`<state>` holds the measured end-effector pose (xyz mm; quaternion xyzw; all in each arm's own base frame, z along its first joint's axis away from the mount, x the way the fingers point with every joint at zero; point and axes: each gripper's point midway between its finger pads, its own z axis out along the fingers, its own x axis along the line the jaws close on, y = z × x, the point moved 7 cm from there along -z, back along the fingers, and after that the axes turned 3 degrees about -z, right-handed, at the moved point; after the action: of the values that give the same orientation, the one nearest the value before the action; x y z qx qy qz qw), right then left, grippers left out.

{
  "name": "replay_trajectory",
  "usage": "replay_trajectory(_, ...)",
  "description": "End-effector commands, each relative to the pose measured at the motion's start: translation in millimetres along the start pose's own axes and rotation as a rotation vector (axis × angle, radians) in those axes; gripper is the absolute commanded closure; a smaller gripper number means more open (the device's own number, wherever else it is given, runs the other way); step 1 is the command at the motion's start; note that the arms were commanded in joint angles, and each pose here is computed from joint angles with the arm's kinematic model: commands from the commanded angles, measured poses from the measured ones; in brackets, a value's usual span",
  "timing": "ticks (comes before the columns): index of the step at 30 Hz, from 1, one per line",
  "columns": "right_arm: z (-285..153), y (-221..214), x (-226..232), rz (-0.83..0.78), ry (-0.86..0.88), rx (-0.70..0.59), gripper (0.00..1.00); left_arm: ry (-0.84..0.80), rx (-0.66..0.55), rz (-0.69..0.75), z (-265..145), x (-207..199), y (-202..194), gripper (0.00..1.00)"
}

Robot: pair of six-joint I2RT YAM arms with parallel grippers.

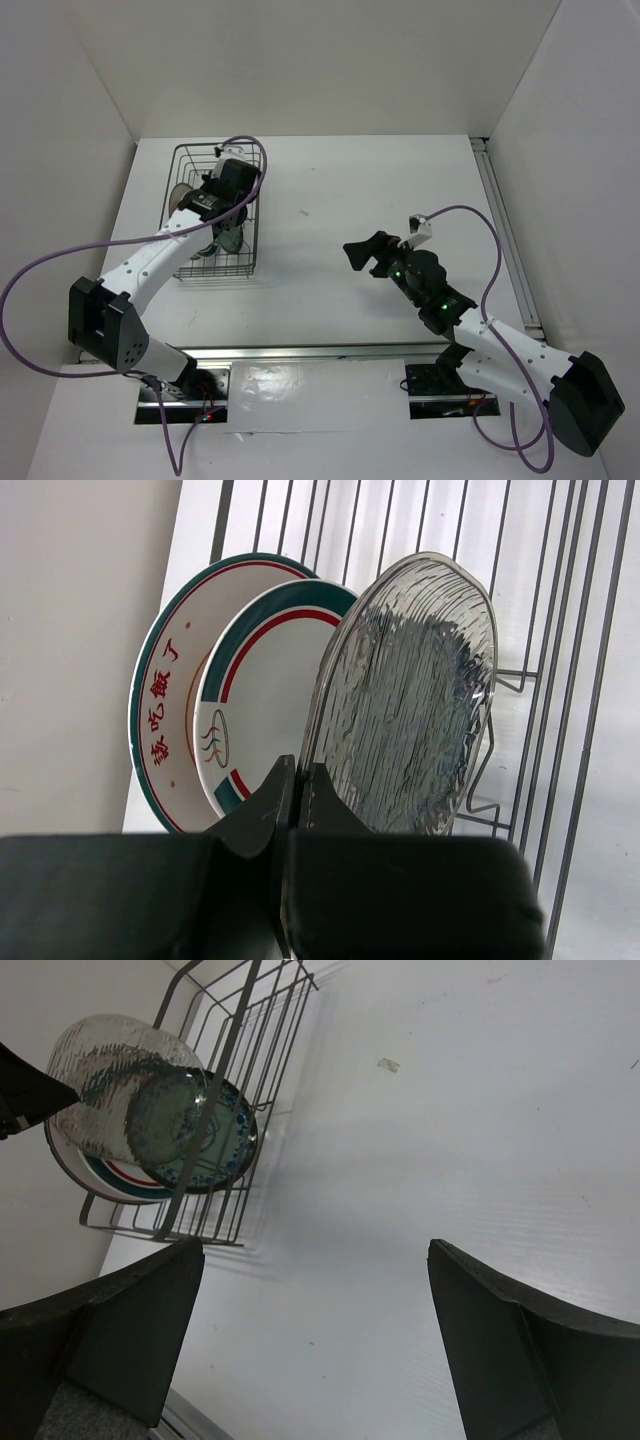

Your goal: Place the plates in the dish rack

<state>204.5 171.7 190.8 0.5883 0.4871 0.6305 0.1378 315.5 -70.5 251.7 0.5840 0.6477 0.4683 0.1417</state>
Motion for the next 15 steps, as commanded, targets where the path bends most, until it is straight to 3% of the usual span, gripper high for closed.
replay_trajectory(1, -2, 6, 3, -0.001, 0.02, -0.027, 0.0, 0.041, -0.039, -0.071, -7, 7, 14, 1.0)
replay_trajectory(15, -1, 5, 3, -0.002, 0.027, -0.021, 0.0, 0.031, -0.015, -0.078, -5, 1, 16, 1.0)
